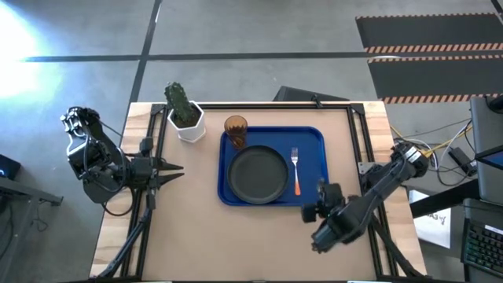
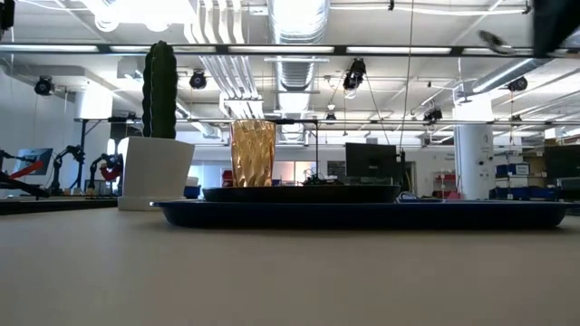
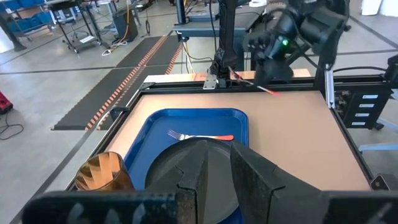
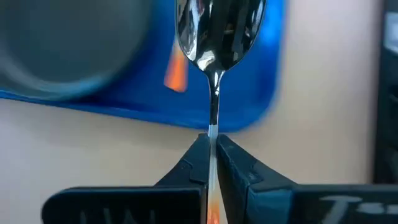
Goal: Pick and place plate/cup/fork/spoon on tray
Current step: Put the orange spoon on the blue tray to the left of the orange fork
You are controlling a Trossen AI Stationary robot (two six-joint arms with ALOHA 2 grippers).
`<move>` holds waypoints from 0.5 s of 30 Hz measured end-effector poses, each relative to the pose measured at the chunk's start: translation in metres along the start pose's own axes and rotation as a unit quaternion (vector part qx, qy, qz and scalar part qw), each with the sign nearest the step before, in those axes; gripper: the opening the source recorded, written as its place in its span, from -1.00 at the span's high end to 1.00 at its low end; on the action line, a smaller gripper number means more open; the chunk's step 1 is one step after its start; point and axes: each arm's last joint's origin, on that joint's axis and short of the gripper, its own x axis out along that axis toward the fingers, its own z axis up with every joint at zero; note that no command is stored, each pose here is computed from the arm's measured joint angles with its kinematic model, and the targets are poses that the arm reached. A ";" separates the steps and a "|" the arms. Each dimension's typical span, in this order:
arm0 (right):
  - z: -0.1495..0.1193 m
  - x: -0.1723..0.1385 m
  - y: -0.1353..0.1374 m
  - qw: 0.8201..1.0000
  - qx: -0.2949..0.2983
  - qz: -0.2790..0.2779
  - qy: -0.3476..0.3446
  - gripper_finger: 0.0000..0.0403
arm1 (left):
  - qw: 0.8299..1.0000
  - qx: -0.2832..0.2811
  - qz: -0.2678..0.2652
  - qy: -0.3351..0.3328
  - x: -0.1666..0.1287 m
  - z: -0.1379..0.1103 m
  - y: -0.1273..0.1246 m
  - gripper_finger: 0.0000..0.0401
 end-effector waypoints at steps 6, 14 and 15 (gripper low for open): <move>0.047 0.000 0.004 0.998 -0.055 0.028 -0.031 0.96 | 1.000 0.000 0.000 0.000 0.000 0.000 0.000 0.74; 0.103 0.025 -0.003 0.992 -0.109 0.054 -0.023 0.96 | 1.000 0.001 0.000 0.001 0.000 0.000 0.000 0.74; 0.108 0.030 -0.004 0.991 -0.113 0.069 -0.022 0.96 | 1.000 0.001 0.000 0.001 0.000 0.000 0.000 0.74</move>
